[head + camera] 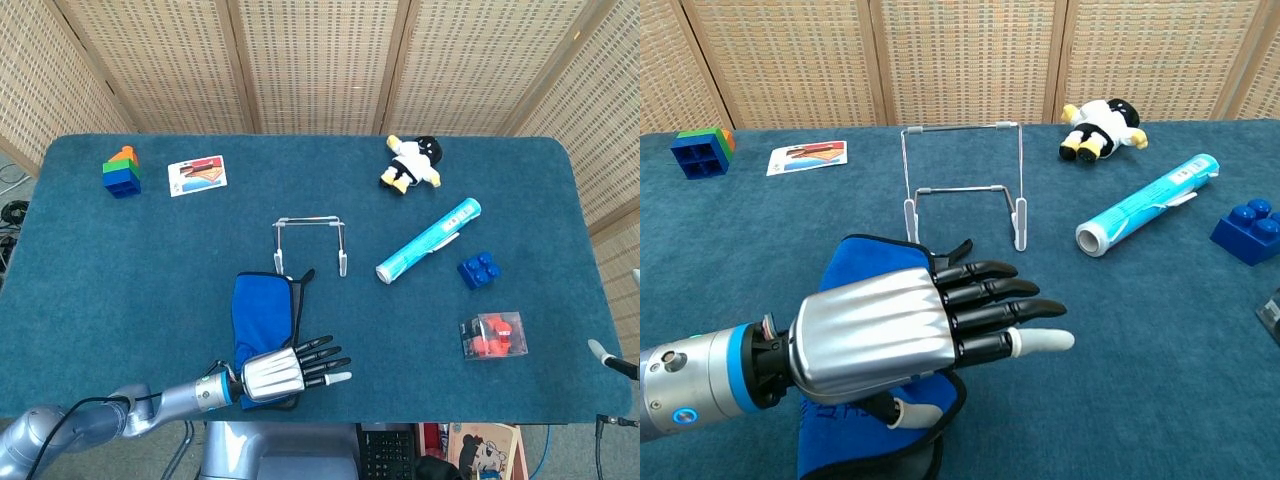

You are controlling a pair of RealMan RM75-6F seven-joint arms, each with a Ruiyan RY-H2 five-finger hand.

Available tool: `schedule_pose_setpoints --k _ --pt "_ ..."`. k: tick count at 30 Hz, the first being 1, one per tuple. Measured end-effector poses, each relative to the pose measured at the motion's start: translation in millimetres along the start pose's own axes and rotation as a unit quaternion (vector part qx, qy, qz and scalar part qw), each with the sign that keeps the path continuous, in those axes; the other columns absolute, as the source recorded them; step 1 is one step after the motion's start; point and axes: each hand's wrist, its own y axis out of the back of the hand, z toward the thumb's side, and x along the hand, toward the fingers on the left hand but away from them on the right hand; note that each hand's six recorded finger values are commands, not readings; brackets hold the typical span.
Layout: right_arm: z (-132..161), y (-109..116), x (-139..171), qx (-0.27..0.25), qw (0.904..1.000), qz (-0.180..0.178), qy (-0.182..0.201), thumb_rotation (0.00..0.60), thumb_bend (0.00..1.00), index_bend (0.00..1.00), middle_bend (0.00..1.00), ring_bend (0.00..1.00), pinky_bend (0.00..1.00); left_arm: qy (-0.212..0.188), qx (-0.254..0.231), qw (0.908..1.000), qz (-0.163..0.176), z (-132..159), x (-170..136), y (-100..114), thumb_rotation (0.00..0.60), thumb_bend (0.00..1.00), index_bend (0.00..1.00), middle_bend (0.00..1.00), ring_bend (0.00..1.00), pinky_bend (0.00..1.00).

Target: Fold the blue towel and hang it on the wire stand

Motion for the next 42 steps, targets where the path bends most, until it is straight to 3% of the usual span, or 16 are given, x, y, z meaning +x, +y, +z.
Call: schedule_pose_setpoints --k 9,16,20,23,27,34,40,42 --pt "1 -1 1 0.001 1.0 0.002 0.002 0.6 0.0 0.0 0.0 0.0 0.0 0.068 -0.029 0.9957 0.055 -28 -2 31 0.6 0.23 0.0 0.0 0.0 0.04" --pt "4 -4 1 0.005 1.0 0.006 0.005 0.6 0.0 0.0 0.0 0.0 0.0 0.158 -0.051 0.9808 0.102 -81 -24 69 0.6 0.23 0.0 0.0 0.0 0.04" --pt "5 -5 1 0.007 0.9999 0.008 0.006 0.6 0.0 0.0 0.0 0.0 0.0 0.212 -0.059 0.9693 0.11 -111 -48 82 0.6 0.23 0.0 0.0 0.0 0.04" --pt "6 -6 1 0.007 0.9999 0.01 0.008 0.6 0.0 0.0 0.0 0.0 0.0 0.249 -0.064 0.9599 0.11 -127 -63 85 0.6 0.23 0.06 0.0 0.0 0.05" --pt "8 -9 1 0.01 0.9998 0.014 0.011 0.6 0.0 0.0 0.0 0.0 0.0 0.324 -0.071 0.9378 0.103 -150 -87 83 0.6 0.23 0.14 0.0 0.0 0.05" --pt "12 -13 1 0.014 0.9996 0.02 0.016 0.6 0.0 0.0 0.0 0.0 0.0 0.446 -0.113 0.887 0.041 -177 -117 61 0.6 0.24 0.25 0.0 0.0 0.05" --pt "11 -15 0 0.016 0.9995 0.023 0.012 0.6 0.0 0.0 0.0 0.0 0.0 0.497 -0.167 0.8516 -0.013 -183 -116 32 0.6 0.24 0.26 0.0 0.0 0.05" --pt "10 -15 0 0.017 0.9995 0.023 0.01 0.6 0.0 0.0 0.0 0.0 0.0 0.501 -0.18 0.8467 -0.017 -181 -109 26 0.6 0.24 0.26 0.0 0.0 0.05"
